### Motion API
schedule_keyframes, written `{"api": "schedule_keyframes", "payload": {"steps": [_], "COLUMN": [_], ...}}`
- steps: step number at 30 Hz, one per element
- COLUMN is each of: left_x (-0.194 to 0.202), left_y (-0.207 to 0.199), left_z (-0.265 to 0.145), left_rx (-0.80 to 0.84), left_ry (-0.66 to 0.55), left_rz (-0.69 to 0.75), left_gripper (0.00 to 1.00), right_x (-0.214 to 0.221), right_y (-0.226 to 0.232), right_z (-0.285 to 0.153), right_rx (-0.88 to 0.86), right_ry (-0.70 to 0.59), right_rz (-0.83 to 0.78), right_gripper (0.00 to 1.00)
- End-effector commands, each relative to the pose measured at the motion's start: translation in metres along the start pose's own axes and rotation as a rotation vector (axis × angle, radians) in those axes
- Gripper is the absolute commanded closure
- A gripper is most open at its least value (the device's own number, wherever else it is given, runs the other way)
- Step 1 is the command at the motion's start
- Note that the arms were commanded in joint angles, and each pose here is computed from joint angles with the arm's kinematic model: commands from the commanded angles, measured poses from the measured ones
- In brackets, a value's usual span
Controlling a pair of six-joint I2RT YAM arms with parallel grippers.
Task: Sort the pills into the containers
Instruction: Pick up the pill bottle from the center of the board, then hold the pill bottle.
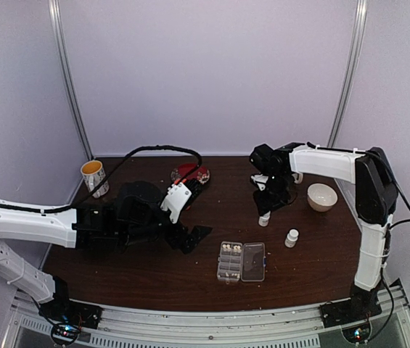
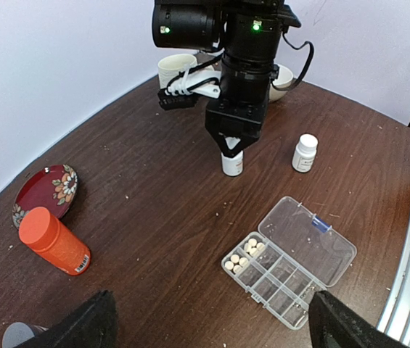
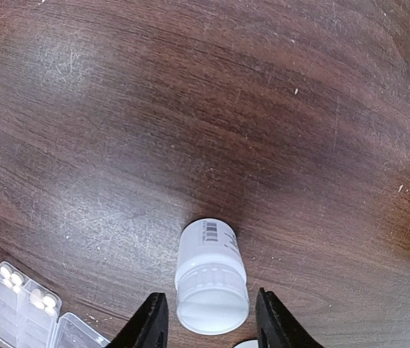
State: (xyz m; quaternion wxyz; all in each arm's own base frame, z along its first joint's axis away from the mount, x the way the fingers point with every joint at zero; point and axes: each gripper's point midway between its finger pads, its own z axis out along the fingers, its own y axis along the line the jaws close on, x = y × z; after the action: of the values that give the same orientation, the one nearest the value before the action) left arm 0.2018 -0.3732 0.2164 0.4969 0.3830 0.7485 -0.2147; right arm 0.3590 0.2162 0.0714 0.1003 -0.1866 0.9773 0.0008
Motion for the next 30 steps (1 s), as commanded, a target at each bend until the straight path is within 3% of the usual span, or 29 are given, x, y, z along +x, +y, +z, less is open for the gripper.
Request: {"api": "schedule_keyframes", "payload": {"steps": [1,16,21,24,30], "left_x": [-0.016,-0.014,-0.015,-0.019,-0.025], "left_y": [0.004,0.006,0.006,0.002,-0.006], "left_z": [-0.002,-0.001,-0.002,-0.006,-0.020], "left_rx": [-0.020,-0.034,-0.032,-0.002,0.066], "left_ry": [-0.043,-0.036,-0.044,-0.071,-0.174], "left_rz": [-0.008,-0.005,-0.017,-0.008,0.027], "left_gripper": [0.06,0.05,0.04,0.03,0.03], "right_x": [-0.008,-0.009,-0.014,-0.014,0.006], "right_y": [0.002,0.002,0.011,0.026,0.084], "right_z": [0.001,-0.001,-0.024,-0.052,-0.123], "right_rx": [0.023,0.034,-0.016,-0.106,-0.470], "right_ry": [-0.010,-0.007,-0.076,-0.139,-0.288], "right_rz": [-0.011,-0.012,-0.024,-0.041,-0.088], "right_gripper": [0.56,0.71,0.76,0.78,0.82]}}
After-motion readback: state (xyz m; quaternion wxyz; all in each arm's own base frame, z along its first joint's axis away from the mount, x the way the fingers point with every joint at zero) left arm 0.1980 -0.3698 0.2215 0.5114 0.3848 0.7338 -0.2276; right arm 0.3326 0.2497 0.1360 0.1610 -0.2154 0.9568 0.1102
